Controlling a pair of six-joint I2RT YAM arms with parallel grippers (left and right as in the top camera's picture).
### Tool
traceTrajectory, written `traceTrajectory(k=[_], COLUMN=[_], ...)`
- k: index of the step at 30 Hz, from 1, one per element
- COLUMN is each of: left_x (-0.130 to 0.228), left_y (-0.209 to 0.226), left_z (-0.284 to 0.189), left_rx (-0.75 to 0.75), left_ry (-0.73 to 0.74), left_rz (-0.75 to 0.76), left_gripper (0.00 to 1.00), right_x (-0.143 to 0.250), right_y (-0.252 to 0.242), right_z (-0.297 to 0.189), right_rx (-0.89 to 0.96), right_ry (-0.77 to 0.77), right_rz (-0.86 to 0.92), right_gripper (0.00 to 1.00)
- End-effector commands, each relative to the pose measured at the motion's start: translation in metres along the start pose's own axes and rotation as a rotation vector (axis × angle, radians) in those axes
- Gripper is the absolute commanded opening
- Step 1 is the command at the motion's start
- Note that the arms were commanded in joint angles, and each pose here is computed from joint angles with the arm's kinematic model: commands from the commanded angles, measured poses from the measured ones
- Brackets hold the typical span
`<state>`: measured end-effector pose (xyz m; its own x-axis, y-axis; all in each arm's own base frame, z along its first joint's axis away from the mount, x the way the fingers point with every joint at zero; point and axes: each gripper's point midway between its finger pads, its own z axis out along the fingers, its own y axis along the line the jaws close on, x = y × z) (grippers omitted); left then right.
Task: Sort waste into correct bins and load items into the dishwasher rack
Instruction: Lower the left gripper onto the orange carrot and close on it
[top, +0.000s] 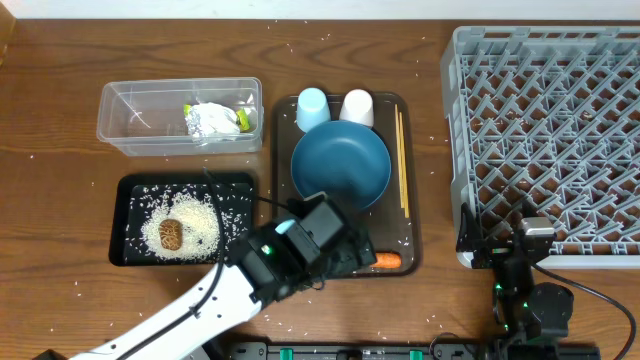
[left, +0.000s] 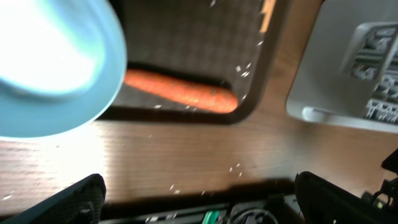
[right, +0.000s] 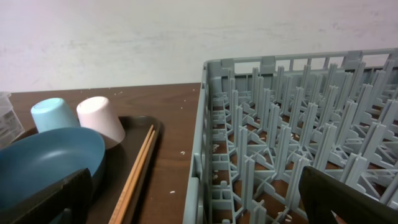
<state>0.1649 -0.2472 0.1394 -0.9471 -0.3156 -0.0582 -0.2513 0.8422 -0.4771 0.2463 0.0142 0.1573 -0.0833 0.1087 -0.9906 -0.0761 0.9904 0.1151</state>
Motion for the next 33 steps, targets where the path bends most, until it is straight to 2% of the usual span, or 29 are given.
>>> traceTrajectory(k=[1, 4, 7, 14, 17, 21, 27, 28, 33], left_x=[-0.017, -0.019, -0.019, -0.014, -0.001, 0.01, 0.006, 0.004, -0.001], left_y=[-0.006, -0.019, -0.018, -0.002, -0.004, -0.014, -0.01, -0.009, -0.005], left_z=[-0.001, -0.001, 0.002, 0.042, 0.07, 0.096, 0.111, 0.111, 0.113], left_rx=[0.003, 0.058, 0.057, -0.065, -0.102, -0.09, -0.109, -0.111, -0.12], left_ry=[-0.13, -0.138, -0.132, -0.123, -0.053, 0.024, 0.002, -0.01, -0.043], left_rz=[-0.048, -0.06, -0.201, -0.429, -0.491, -0.492, -0.509, -0.508, -0.506], left_gripper=[0.98, 1.0, 0.99, 0.99, 0.99, 0.94, 0.93, 0.89, 0.87], right_x=[0.001, 0.001, 0.001, 0.001, 0.001, 0.001, 0.001, 0.001, 0.001], right_y=[-0.002, -0.002, -0.002, -0.002, -0.002, -0.002, -0.002, -0.002, -0.002], right_z=[0.0, 0.0, 0.0, 0.0, 0.0, 0.0, 0.0, 0.0, 0.0], right_rx=[0.009, 0.009, 0.009, 0.009, 0.009, 0.009, 0.009, 0.009, 0.009], right_ry=[0.003, 0.003, 0.003, 0.003, 0.003, 0.003, 0.003, 0.003, 0.003], right_rz=[-0.012, -0.012, -0.012, -0.012, -0.012, -0.012, -0.012, -0.012, -0.012], right_gripper=[0.99, 0.99, 0.99, 0.99, 0.99, 0.99, 0.99, 0.99, 0.99])
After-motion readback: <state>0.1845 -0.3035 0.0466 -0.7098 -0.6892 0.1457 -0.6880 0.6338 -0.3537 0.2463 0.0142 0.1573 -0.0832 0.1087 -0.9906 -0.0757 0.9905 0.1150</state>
